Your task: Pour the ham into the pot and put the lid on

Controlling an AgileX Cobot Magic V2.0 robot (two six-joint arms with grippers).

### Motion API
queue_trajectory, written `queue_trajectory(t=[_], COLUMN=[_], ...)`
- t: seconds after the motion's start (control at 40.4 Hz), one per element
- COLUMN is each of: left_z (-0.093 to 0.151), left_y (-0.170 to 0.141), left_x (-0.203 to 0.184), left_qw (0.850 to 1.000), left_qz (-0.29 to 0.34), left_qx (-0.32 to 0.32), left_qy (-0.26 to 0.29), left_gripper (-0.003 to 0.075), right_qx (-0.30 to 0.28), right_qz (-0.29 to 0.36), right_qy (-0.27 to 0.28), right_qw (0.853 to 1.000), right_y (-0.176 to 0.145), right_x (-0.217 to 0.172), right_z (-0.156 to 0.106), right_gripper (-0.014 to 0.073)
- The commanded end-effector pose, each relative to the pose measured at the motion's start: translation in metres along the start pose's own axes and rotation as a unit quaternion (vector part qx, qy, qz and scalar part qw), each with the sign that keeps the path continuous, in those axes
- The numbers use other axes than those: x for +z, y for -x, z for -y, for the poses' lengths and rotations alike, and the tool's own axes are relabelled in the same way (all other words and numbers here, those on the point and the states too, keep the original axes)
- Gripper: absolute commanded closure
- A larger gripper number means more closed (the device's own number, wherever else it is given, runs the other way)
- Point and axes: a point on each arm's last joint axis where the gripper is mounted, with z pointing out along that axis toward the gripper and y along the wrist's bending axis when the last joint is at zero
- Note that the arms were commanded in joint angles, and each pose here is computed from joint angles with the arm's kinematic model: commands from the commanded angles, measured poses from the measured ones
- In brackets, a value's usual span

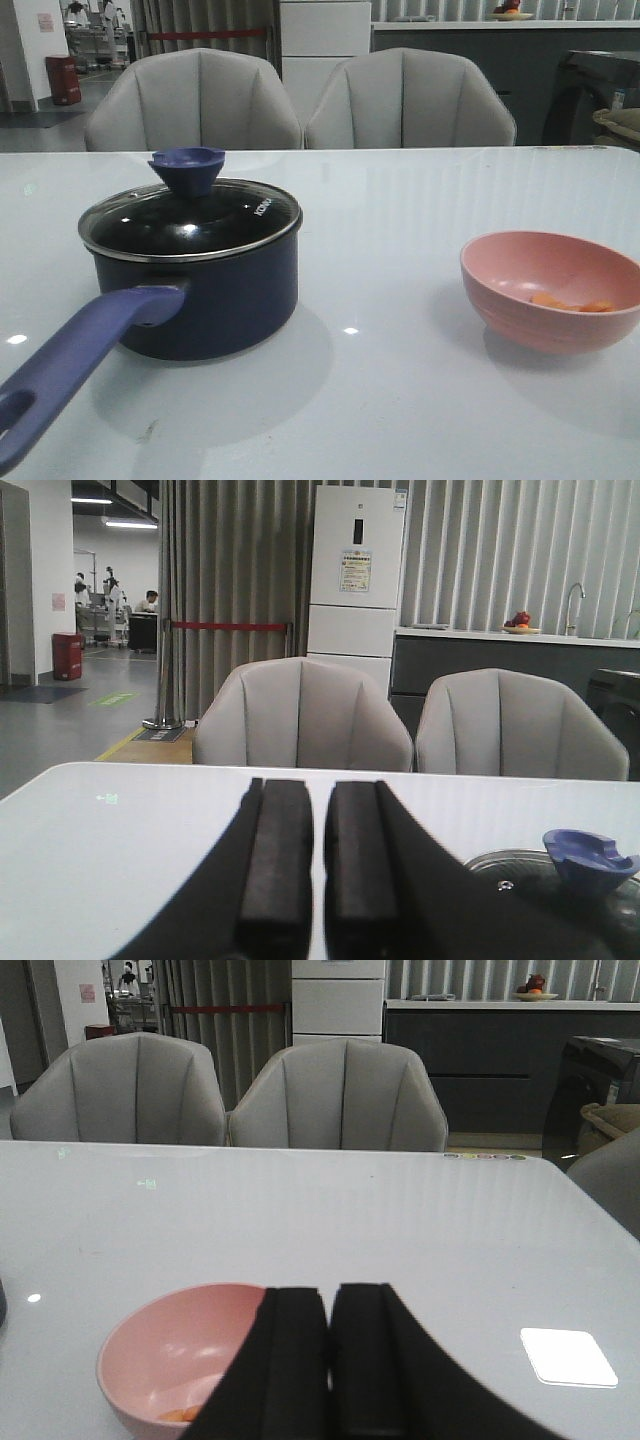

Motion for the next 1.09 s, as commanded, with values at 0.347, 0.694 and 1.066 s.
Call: queue_trajectory(t=[0.347,0.694,1.066], left_z=[0.010,0.010,0.008], left_y=[0.074,0.065,0.065], left_x=[0.030,0.047,0.047], left_qw=[0.994,0.983,0.983], left_qz=[-0.110,-0.185,-0.184], left_qx=[0.007,0.007,0.030], left_qy=[-0.005,-0.002,0.001], left_gripper=[0.0577,0.0577,0.0571], right_qx=[-0.004,-0.004,-0.004], right_qz=[0.043,0.043,0.043], right_qy=[-0.002,-0.002,-0.002], right_qw=[0.999,0.999,0.999], right_y=[0.005,0.005,0.005], right_x=[-0.002,-0.002,-0.002], right_z=[0.000,0.000,0.000], right_gripper=[0.0445,0.0445,0.0445])
